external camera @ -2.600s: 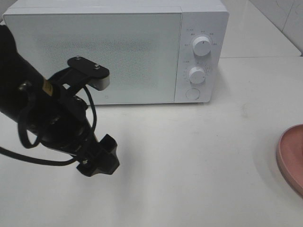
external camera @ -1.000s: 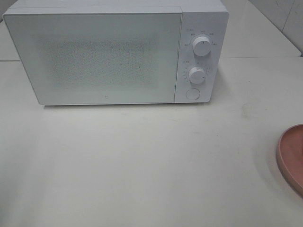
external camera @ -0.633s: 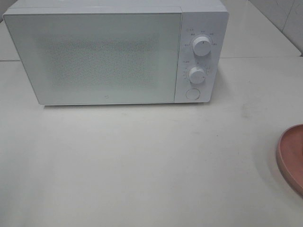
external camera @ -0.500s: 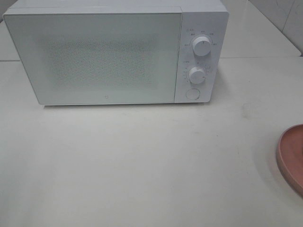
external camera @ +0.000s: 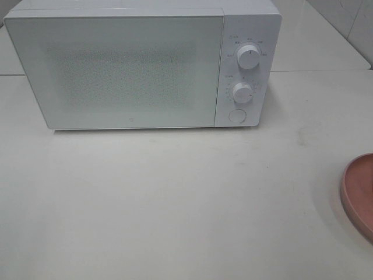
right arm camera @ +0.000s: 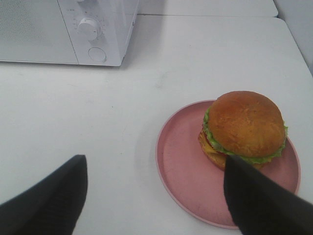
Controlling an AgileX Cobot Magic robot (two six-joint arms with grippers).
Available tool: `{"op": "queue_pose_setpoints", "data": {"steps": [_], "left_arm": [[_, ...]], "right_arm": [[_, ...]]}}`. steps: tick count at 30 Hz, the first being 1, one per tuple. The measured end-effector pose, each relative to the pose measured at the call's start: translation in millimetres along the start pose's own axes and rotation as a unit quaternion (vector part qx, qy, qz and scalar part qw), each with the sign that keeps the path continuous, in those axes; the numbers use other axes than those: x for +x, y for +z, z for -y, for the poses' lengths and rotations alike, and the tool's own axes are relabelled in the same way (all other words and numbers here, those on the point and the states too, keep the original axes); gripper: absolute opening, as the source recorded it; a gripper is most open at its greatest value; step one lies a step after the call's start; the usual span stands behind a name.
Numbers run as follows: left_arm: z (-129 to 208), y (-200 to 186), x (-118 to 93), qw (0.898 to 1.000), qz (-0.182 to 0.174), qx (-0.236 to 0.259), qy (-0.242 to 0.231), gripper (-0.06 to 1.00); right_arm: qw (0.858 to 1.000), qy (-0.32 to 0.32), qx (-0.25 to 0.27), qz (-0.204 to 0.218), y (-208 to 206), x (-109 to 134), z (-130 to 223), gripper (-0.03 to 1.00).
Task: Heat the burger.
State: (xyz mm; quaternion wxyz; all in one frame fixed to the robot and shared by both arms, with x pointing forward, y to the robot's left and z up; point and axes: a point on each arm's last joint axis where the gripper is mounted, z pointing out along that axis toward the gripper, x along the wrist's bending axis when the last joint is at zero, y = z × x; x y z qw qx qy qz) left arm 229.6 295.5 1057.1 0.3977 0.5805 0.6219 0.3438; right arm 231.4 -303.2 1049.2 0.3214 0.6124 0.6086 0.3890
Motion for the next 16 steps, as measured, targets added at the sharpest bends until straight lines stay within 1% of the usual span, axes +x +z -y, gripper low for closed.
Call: {"op": "queue_pose_setpoints", "data": {"steps": [6,16], "left_arm": [[0.0,0.1,-0.1,1.0,-0.007,-0.001,-0.004,0.99],[0.0,0.1,-0.1,1.0,-0.007,-0.001,-0.004,0.99]], "right_arm": [[1.0,0.0,0.0,0.0,0.0,0.0,0.0,0.75],[1.0,0.0,0.0,0.0,0.0,0.0,0.0,0.75]]}}
